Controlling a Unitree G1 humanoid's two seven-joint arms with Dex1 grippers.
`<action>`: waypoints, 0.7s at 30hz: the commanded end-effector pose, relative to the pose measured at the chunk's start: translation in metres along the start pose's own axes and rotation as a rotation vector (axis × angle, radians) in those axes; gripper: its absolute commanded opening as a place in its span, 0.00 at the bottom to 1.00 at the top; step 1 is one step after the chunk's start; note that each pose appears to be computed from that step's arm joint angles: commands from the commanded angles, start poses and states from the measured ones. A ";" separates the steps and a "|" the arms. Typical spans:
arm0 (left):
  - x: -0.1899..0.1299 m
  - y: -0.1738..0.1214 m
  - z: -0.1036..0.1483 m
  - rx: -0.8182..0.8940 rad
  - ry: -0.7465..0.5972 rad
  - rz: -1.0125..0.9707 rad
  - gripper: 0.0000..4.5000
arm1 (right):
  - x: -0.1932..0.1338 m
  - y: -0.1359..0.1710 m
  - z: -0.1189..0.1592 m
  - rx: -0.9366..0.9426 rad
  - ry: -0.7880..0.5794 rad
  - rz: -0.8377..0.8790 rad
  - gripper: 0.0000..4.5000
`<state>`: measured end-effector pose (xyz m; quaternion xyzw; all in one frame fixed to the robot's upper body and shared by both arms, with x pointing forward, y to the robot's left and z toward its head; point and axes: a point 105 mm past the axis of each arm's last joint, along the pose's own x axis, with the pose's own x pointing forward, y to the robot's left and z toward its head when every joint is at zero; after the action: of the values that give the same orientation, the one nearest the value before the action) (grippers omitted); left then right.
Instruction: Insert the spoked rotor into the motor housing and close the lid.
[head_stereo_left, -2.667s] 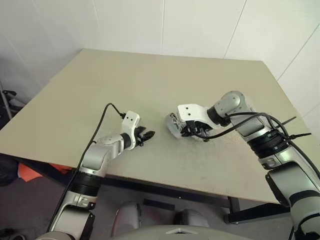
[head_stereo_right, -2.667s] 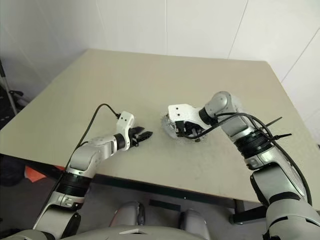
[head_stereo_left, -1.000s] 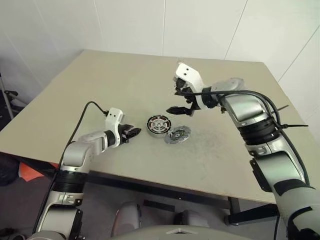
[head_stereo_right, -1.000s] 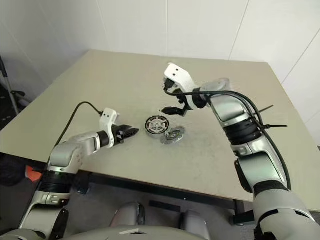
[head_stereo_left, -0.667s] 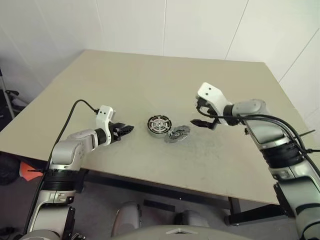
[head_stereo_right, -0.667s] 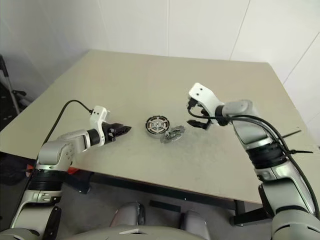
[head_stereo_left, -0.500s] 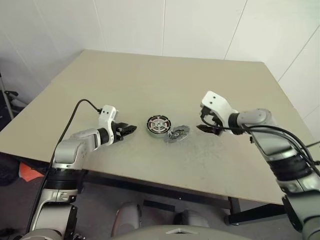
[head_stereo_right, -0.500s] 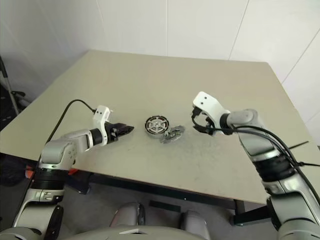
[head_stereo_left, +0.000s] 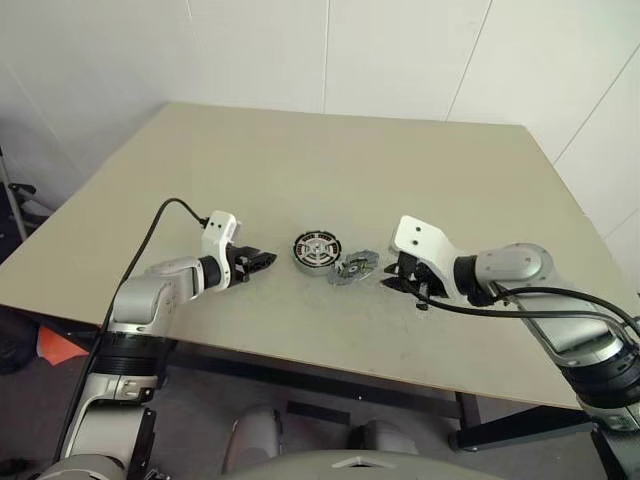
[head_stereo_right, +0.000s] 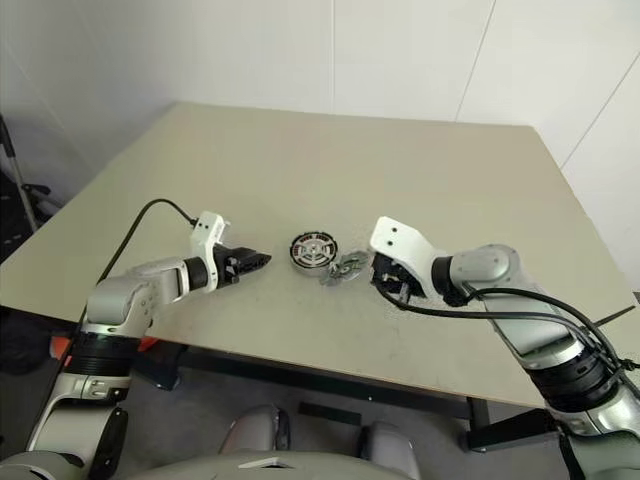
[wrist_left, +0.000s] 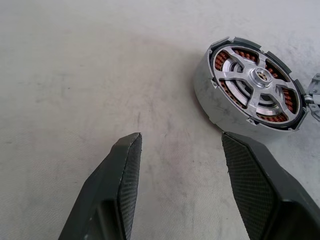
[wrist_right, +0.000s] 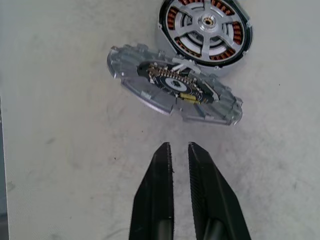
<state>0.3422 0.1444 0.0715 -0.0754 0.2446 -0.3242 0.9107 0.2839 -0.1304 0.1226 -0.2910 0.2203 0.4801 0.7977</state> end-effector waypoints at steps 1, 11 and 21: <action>-0.003 0.001 0.015 0.045 -0.042 0.014 0.60 | 0.002 -0.004 0.016 -0.016 -0.050 -0.005 0.00; -0.003 0.003 0.010 0.042 -0.040 0.045 0.60 | 0.018 -0.006 0.039 -0.002 -0.126 0.017 0.00; -0.004 0.009 0.008 0.040 -0.037 0.089 0.60 | 0.030 -0.010 0.075 0.006 -0.206 0.058 0.00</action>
<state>0.3450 0.1523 0.0654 -0.0589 0.2488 -0.2876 0.9230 0.3096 -0.0681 0.1540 -0.2326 0.1583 0.5259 0.8026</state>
